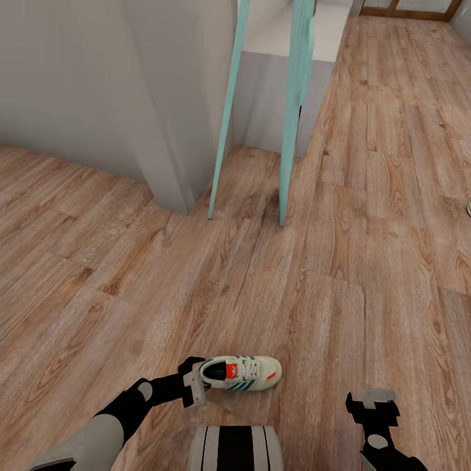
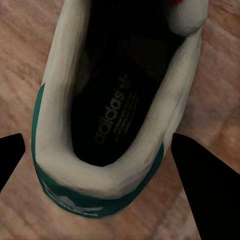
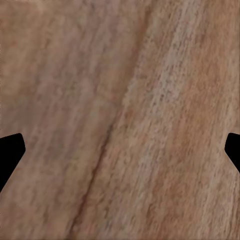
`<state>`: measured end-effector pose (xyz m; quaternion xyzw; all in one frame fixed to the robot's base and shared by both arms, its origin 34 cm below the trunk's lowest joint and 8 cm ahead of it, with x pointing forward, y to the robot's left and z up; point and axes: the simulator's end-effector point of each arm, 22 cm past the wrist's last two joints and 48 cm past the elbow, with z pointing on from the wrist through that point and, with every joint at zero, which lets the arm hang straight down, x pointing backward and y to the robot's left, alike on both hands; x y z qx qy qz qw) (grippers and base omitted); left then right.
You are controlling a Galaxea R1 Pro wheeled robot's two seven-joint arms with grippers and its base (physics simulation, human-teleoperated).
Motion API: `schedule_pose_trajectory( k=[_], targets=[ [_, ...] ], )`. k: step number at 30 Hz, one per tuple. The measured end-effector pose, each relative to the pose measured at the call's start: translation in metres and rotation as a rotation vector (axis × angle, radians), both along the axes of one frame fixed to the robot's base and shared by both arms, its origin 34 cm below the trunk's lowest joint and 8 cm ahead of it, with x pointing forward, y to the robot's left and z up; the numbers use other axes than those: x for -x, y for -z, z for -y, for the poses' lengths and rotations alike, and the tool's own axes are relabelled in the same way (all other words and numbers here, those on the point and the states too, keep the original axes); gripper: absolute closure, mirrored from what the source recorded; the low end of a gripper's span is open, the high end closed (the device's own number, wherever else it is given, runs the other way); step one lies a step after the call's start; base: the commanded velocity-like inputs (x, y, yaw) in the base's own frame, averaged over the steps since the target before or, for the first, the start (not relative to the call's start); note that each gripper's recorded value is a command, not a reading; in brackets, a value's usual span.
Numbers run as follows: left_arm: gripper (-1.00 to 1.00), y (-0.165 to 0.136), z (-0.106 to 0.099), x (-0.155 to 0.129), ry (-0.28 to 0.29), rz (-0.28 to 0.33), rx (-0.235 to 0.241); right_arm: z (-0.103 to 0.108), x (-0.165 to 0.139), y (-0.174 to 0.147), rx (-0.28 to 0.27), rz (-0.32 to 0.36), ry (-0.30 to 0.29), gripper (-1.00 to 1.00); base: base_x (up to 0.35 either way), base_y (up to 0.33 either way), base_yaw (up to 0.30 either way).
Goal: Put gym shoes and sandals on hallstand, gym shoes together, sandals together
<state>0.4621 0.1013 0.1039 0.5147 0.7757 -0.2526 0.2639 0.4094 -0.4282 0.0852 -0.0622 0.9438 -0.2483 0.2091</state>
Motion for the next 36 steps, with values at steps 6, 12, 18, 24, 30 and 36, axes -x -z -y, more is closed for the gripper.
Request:
schedule_pose_trajectory(
  k=[6,12,18,24,30,36],
  targets=[
    [1.00,0.000,0.000,0.000,0.001,0.001,0.000,0.000,0.000,0.000,0.000,0.000,0.000,-1.00,0.000,0.000,0.000],
    [1.00,0.000,0.000,0.000,0.000,0.001,0.000,0.000,0.000,0.000,0.000,-0.001,0.000,-1.00,0.000,0.000,0.000],
    [1.00,0.000,0.000,-0.001,-0.002,0.002,-0.001,0.000,0.000,0.000,0.000,-0.001,0.000,-1.00,0.000,0.000,0.000],
    [1.00,-0.002,-0.001,-0.008,-0.012,0.018,0.004,0.000,0.000,0.000,0.000,-0.001,0.000,-1.00,0.000,0.000,0.000],
    [1.00,-0.008,-0.004,-0.029,-0.020,0.067,-0.001,0.000,0.000,0.000,0.000,0.000,0.000,-1.00,0.000,0.000,0.000],
    [1.00,-0.013,0.000,-0.038,-0.024,0.092,0.004,0.000,0.000,0.000,0.000,-0.001,0.000,-1.00,0.000,0.000,0.000]
  ],
)
